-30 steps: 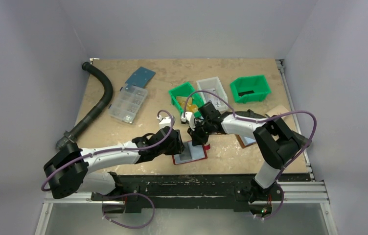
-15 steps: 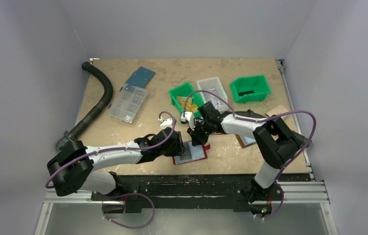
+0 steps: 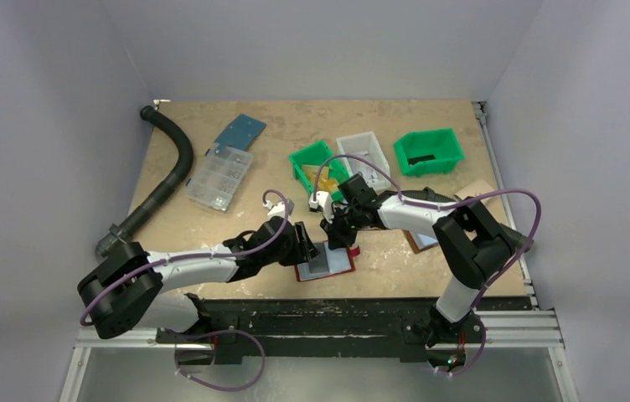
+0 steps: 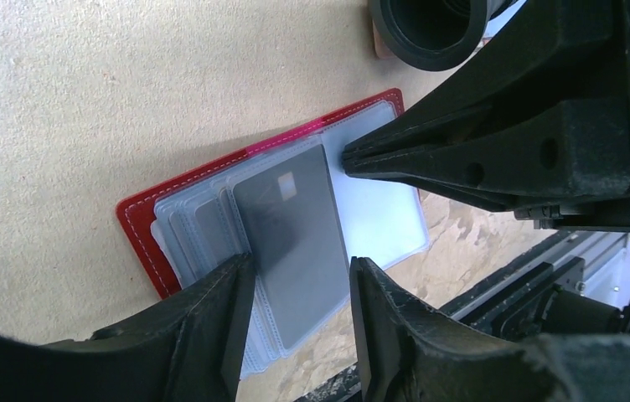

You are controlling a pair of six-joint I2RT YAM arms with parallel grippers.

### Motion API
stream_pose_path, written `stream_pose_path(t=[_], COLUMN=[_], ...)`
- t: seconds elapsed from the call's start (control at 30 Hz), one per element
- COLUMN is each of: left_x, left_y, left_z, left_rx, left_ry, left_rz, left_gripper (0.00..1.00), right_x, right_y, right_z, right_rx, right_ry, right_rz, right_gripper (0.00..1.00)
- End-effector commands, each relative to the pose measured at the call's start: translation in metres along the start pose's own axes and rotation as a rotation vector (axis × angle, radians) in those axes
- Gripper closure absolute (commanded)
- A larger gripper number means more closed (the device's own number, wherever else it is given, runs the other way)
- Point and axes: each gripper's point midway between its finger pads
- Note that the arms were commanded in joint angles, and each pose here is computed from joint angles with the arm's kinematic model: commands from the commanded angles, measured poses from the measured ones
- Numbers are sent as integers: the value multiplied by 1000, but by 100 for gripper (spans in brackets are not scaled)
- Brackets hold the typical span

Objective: Take the credit cards out of the card holder
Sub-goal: Remove the credit card from the card holder.

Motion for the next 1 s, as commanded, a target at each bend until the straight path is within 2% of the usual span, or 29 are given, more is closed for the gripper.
stream_pose_path(t=[0.0,0.53,0.97], left_x=[-4,-13,-18], left_y=[1,10,14], left_z=[-14,-33,-43], left_rx=[112,249,299], left_ry=[67,60,60], left_rz=[-20,-69,-87], left_gripper=[51,51,49], right_x=[-4,-3,-3], right_y=[-2,-3,-3], right_z=[-2,-1,-1], right_rx=[14,9,8], right_ry=[1,0,-3], right_rz=[11,14,14], right_gripper=[89,89,89])
Point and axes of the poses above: each gripper's point midway between its finger pads, its own y axis back along the fingers, its own z axis along the line the jaws close on, x = y × z, and after that the axes turned 14 degrees about -y, right-handed
